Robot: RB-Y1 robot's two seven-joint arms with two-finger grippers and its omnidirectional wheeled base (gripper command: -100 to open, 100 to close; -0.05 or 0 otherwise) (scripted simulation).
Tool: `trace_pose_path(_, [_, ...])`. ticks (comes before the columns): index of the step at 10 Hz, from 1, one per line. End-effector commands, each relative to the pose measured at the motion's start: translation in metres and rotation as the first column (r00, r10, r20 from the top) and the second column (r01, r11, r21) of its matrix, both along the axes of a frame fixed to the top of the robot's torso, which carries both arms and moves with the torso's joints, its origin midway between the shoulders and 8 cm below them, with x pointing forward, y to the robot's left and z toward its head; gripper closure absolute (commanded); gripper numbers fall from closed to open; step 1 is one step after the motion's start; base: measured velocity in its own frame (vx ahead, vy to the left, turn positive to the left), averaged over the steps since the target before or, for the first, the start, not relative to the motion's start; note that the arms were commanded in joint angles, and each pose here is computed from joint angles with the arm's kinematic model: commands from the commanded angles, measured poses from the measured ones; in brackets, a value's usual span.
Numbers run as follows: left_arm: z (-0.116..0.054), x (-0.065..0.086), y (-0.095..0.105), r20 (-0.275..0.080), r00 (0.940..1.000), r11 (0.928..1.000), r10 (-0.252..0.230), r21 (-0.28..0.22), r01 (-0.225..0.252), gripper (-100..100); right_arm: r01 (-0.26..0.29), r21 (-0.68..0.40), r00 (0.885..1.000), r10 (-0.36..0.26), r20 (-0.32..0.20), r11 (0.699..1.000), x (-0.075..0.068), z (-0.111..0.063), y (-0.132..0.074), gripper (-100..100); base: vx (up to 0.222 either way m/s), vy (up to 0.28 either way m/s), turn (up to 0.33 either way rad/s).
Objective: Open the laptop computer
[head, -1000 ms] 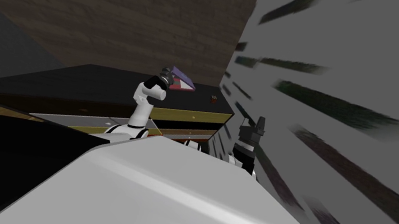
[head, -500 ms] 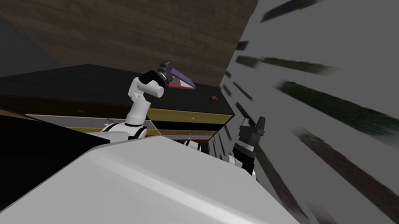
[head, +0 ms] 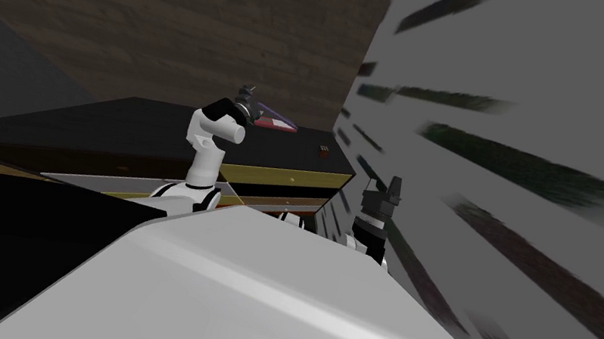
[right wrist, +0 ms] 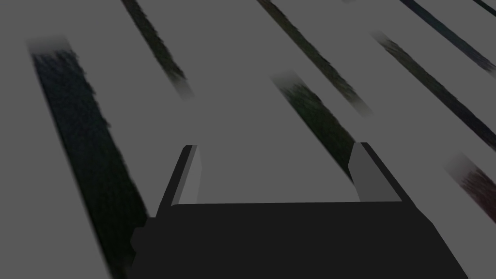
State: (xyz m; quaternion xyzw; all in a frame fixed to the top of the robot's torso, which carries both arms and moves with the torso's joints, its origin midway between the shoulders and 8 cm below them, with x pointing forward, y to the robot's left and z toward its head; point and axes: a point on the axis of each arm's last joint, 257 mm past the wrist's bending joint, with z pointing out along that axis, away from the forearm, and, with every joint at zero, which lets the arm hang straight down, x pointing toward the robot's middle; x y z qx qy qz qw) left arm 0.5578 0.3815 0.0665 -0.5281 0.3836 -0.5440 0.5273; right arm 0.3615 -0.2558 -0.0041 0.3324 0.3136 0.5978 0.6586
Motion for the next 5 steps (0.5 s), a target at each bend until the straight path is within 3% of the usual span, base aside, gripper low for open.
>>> trace_pose_path(1, [0.0000, 0.0000, 0.0000, 0.000, 1.0000, 1.0000, 0.000, 0.000, 0.000, 0, 0.000, 0.000, 1.000, 0.000, 0.000, 1.000, 0.0000, 0.0000, 0.0000, 0, 0.000, 0.000, 0.000])
trace_pose_path(5, [0.0000, 0.0000, 0.0000, 0.000, 1.0000, 1.0000, 0.000, 0.000, 0.000, 0, 0.000, 0.000, 1.000, 0.000, 0.000, 1.000, 0.0000, 0.0000, 0.0000, 0, 0.000, 0.000, 0.000])
